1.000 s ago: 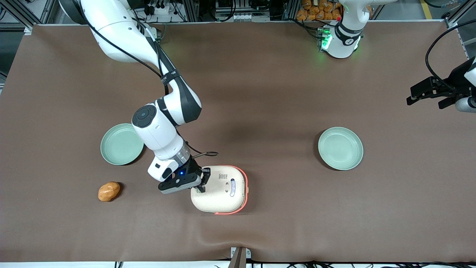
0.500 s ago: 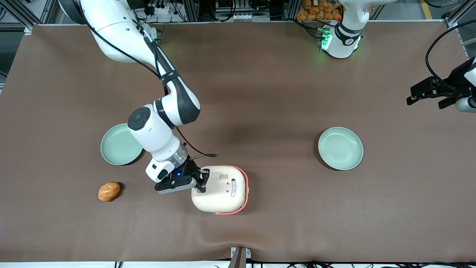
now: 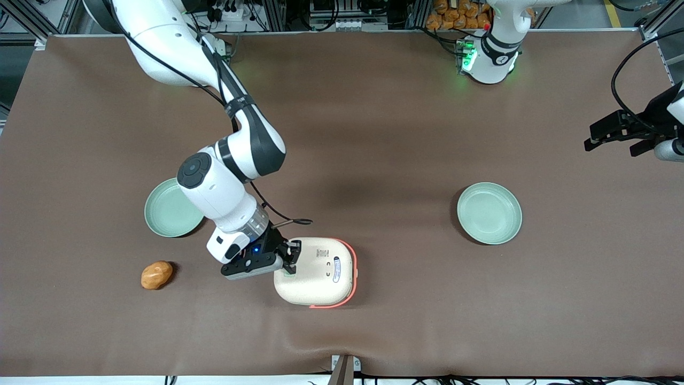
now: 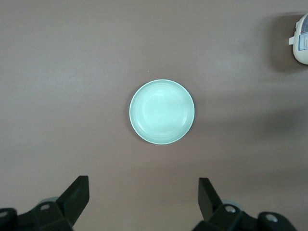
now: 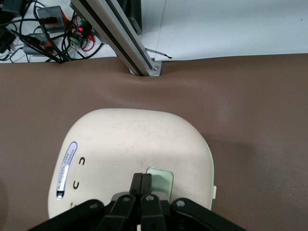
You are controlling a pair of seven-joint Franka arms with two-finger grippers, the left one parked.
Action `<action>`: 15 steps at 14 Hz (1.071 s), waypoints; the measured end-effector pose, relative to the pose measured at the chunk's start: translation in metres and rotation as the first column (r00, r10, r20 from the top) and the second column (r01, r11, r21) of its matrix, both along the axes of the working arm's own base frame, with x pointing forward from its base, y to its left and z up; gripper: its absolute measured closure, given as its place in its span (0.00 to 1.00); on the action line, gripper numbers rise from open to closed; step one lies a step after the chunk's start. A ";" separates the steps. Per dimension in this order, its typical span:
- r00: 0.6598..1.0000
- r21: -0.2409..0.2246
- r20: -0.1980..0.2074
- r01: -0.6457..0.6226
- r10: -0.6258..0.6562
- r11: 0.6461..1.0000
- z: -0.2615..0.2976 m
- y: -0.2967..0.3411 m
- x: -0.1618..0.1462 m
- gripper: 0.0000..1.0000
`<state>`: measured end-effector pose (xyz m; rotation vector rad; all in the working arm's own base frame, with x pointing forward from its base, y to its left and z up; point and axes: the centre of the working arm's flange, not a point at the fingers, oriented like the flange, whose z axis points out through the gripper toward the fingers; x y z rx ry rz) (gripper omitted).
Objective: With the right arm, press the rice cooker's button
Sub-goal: 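Lift the right gripper away as the cooker lid springs open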
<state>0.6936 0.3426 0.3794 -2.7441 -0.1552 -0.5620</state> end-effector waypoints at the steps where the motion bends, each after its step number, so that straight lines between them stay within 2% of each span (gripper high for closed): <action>1: 1.000 0.002 -0.002 -0.003 0.003 1.000 0.009 -0.001 -0.001 0.99; 6: 1.000 0.017 -0.010 -0.012 0.012 1.000 0.064 -0.011 -0.008 0.99; 8: 1.000 0.022 -0.016 -0.018 0.018 1.000 0.080 -0.012 -0.013 0.96; 10: 0.999 0.022 -0.034 -0.020 0.021 1.000 0.094 -0.019 -0.016 0.76; 15: 0.992 0.002 -0.122 -0.012 0.012 1.000 0.123 -0.056 -0.022 0.22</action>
